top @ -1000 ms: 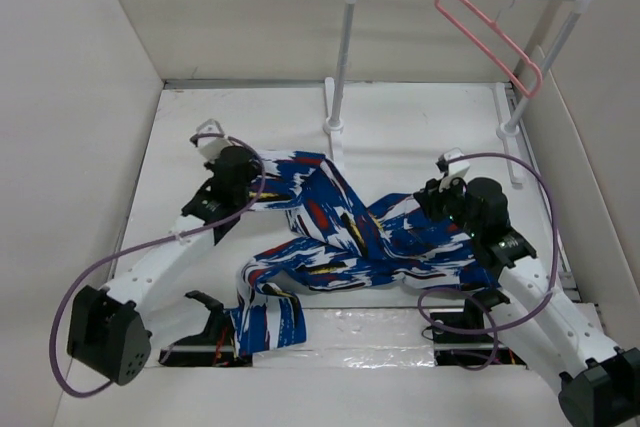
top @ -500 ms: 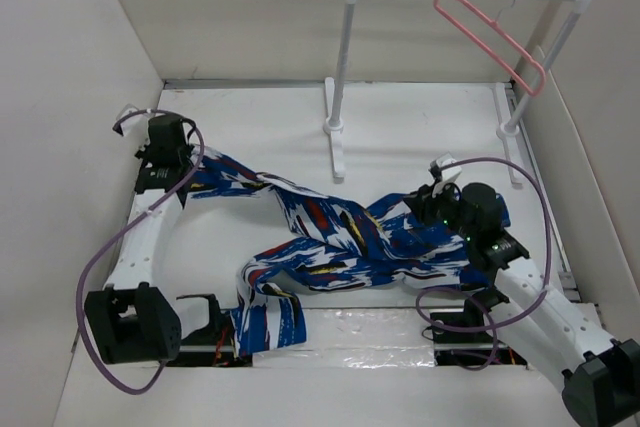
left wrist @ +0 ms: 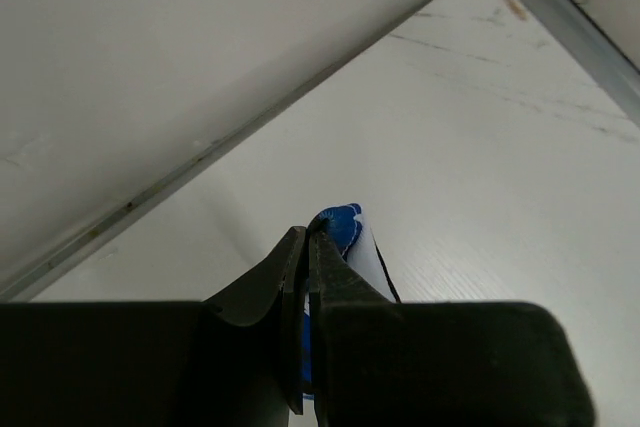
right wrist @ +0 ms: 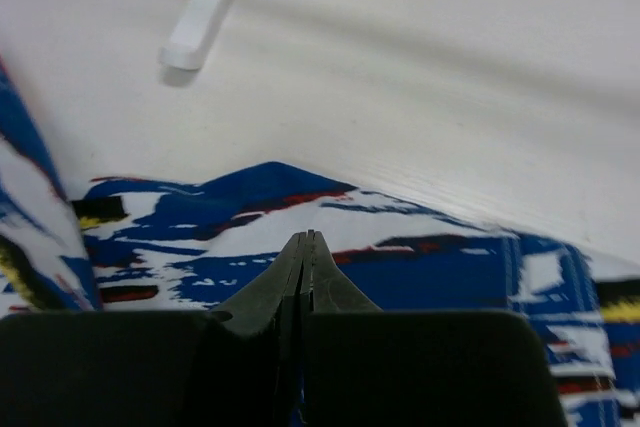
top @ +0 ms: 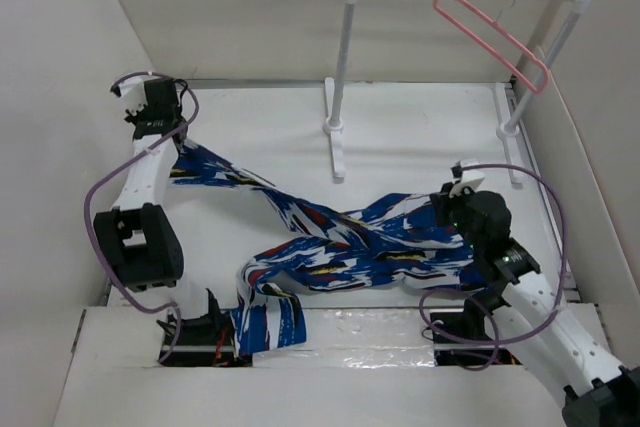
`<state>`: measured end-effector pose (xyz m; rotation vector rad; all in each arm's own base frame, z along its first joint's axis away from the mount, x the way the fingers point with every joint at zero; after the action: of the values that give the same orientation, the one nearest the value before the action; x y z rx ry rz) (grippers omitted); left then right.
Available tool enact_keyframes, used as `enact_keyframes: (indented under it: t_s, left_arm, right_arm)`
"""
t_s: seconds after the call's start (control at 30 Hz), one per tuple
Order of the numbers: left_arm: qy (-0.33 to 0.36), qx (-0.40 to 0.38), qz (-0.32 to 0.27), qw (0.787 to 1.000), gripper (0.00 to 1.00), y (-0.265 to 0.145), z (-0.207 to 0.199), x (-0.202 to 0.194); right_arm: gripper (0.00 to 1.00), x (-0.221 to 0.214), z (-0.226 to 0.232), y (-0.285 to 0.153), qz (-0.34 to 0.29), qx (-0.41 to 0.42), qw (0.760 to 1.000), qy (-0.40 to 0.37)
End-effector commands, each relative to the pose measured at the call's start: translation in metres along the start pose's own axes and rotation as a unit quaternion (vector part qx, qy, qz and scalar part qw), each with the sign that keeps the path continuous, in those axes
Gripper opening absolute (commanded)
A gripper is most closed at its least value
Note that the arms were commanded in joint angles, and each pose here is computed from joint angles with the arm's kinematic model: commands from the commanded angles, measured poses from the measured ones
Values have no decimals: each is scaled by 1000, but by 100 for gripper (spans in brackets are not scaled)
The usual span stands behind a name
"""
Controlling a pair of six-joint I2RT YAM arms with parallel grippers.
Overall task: Place the trousers on the hanger
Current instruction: Flatten out the trousers at the center of the board.
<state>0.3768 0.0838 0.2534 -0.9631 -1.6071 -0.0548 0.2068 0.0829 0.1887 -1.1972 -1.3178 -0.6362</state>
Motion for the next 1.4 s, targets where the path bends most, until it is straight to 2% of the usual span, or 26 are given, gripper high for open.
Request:
enact_keyframes:
  t_s: [0.0,0.07,0.1,0.17,0.2,0.23,0.3,0.37,0.43,0.47,0.5,0.57,0.7,0.87,1.03,1.07,1.1,1.13,1.17,1.33,1.37]
  left_arm:
    - [-42,31,-39,998,0,19,12,41]
    - [-50,48,-36,997,0,32,17,40]
    - [-53,57,-40,996,0,36,19,43]
    - [-48,77,-33,995,0,47,20,34]
    - [-48,78,-30,995,0,51,19,31]
    - [-48,78,-23,995,0,55,19,27]
    - [-50,74,-5,996,0,64,15,16]
    - [-56,65,6,996,0,69,11,10]
    - [-62,55,11,997,0,71,7,8]
    - [-67,45,13,997,0,72,4,8]
    - [-69,41,13,997,0,72,3,8]
    - [-70,33,14,997,0,73,0,8]
    - [-79,22,26,996,0,74,-4,6]
    - [-78,14,30,996,0,74,-8,1]
    - [-76,18,33,996,0,76,-4,-6]
    - [-76,18,27,997,0,75,-3,-4]
    - [-73,22,29,997,0,75,0,-7]
    - [-72,25,26,997,0,75,1,-7]
    - [-70,29,24,997,0,75,3,-8]
    - [-69,41,14,997,0,72,8,-6]
    - [-71,42,11,997,0,71,9,-4]
  right_arm:
    - [0,-15,-31,-20,36,-149,987,54]
    - [10,-25,-47,-32,44,-233,968,82]
    - [27,-36,-49,-34,55,-254,960,109]
    - [43,-43,-60,-37,66,-293,944,134]
    - [55,-45,-63,-36,62,-306,937,154]
    - [62,-52,-71,-36,72,-330,926,167]
    - [69,-62,-82,-32,99,-355,910,187]
    - [69,-70,-101,-37,103,-388,891,214]
    - [68,-88,-115,-34,125,-398,878,234]
    - [68,-95,-117,-32,129,-376,884,248]
    - [68,-102,-134,-40,125,-403,868,264]
    - [68,-118,-147,-47,140,-401,857,291]
    - [68,-131,-154,-49,152,-396,849,315]
    - [64,-132,-156,-28,116,-318,882,327]
    - [46,-126,-163,-9,83,-259,909,317]
    - [40,-125,-163,-7,77,-250,913,314]
    - [25,-122,-164,-5,63,-247,917,307]
    - [16,-121,-164,-5,57,-245,919,303]
    - [0,-121,-163,-7,56,-250,919,301]
    - [0,-94,-155,-28,19,-286,920,268]
    - [0,-75,-157,-39,-12,-316,916,246]
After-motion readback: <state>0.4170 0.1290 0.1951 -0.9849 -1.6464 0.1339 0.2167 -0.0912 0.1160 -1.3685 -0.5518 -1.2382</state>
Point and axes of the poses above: each gripper's point midway between its finger pads, its own y axis out along the fingers, its own z axis along the line the jaws close on, x = y × z, the point moved 7 cm from there along -y, back along the fingers, and after that the axes turned 14 degrees about -y, right-handed, at the moved point
